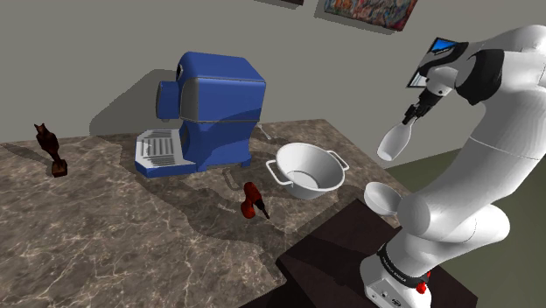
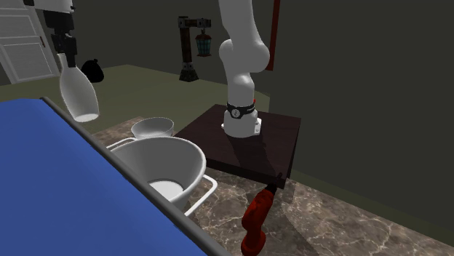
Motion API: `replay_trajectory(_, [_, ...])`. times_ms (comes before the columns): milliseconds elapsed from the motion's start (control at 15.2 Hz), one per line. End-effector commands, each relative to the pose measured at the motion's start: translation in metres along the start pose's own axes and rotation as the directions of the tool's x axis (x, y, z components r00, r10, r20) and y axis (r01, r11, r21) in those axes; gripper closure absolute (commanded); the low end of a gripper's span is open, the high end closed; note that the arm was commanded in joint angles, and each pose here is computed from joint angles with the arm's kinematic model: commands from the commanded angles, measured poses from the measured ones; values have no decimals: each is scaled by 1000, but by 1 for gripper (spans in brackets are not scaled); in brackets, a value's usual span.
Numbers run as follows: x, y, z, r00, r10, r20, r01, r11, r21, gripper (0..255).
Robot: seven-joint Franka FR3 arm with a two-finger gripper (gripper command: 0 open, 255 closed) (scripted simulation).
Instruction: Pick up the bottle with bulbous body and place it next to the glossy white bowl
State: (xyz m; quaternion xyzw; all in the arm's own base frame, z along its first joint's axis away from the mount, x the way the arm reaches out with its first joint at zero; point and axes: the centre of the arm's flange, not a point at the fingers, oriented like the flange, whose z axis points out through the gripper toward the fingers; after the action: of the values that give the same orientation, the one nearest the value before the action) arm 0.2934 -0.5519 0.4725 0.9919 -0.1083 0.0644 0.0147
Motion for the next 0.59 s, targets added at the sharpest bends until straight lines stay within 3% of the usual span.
replay_trajectory(0, [2, -1, -10, 1000, 0, 0, 0, 1000, 0, 255])
replay_trajectory(528, [7, 0, -52, 1000, 0, 0, 0, 1000, 0, 255])
